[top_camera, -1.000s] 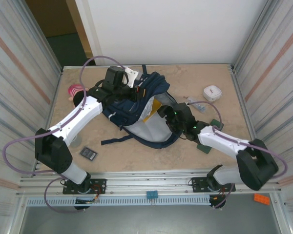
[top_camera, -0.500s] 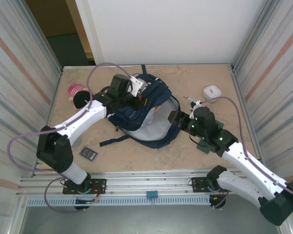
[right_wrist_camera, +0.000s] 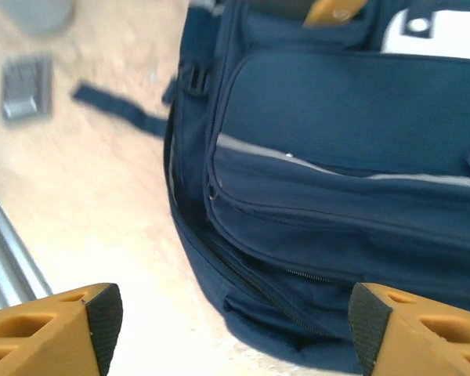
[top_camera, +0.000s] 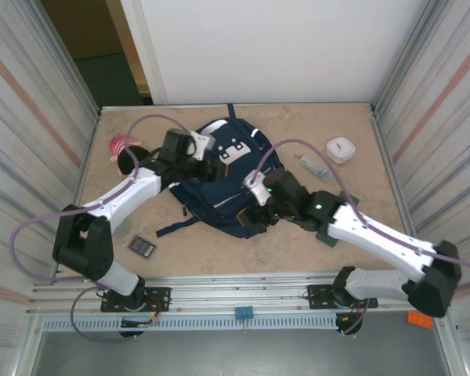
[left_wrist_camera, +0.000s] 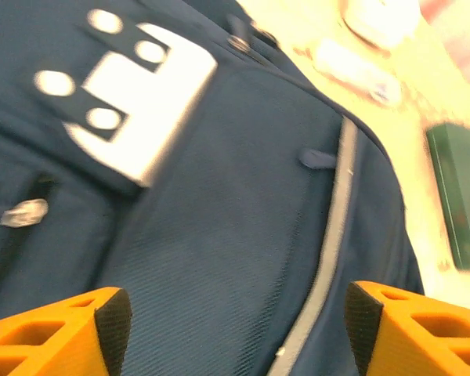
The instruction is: Pack the student bag
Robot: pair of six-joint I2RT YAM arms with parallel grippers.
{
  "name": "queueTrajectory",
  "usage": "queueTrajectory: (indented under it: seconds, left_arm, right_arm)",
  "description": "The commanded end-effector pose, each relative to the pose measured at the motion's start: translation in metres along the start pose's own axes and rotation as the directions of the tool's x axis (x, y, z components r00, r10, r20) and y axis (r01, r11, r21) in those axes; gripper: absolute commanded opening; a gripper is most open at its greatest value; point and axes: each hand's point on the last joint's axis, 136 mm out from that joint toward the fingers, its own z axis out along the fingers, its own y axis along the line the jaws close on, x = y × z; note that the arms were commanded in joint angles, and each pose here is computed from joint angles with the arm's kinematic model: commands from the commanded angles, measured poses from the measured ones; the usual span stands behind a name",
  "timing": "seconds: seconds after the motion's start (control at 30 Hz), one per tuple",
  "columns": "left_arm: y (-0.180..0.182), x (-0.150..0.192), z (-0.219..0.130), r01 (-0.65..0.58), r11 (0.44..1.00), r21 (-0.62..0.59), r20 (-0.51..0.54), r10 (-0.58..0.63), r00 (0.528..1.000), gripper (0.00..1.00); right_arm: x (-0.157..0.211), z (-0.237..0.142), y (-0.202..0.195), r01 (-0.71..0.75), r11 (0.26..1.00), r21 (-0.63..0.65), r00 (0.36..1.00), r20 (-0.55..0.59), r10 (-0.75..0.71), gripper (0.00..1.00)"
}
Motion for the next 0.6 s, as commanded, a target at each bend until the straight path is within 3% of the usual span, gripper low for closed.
queueTrajectory:
  seconds: [0.0,0.23,0.37,0.43,0.57]
  left_arm:
    - [0.015,-0.004,-0.03,0.114,0.993,-0.029,0.062,-0.112,0.992,0.75]
    - [0.055,0.02,-0.057,0.267,0.959,-0.095,0.115,-0.256,0.96,0.76]
    - [0.079,0.046,-0.056,0.377,0.909,-0.177,0.094,-0.366,0.926,0.76]
    - [0.082,0.054,-0.055,0.391,0.901,-0.186,0.081,-0.382,0.92,0.75]
    - [0.086,0.058,-0.055,0.418,0.889,-0.187,0.103,-0.405,0.908,0.75]
  right_arm:
    - [0.012,0.024,0.006,0.288,0.957,-0.025,0.954,-0.077,-0.289,0.81]
    - [0.064,0.082,0.026,0.492,0.849,-0.19,0.813,-0.247,-0.527,0.83]
    - [0.09,0.109,0.001,0.623,0.773,-0.121,0.716,-0.309,-0.626,0.76]
    - [0.089,0.112,-0.005,0.649,0.755,-0.092,0.701,-0.315,-0.64,0.66]
    - [0.07,0.102,-0.012,0.682,0.732,-0.018,0.699,-0.28,-0.658,0.32]
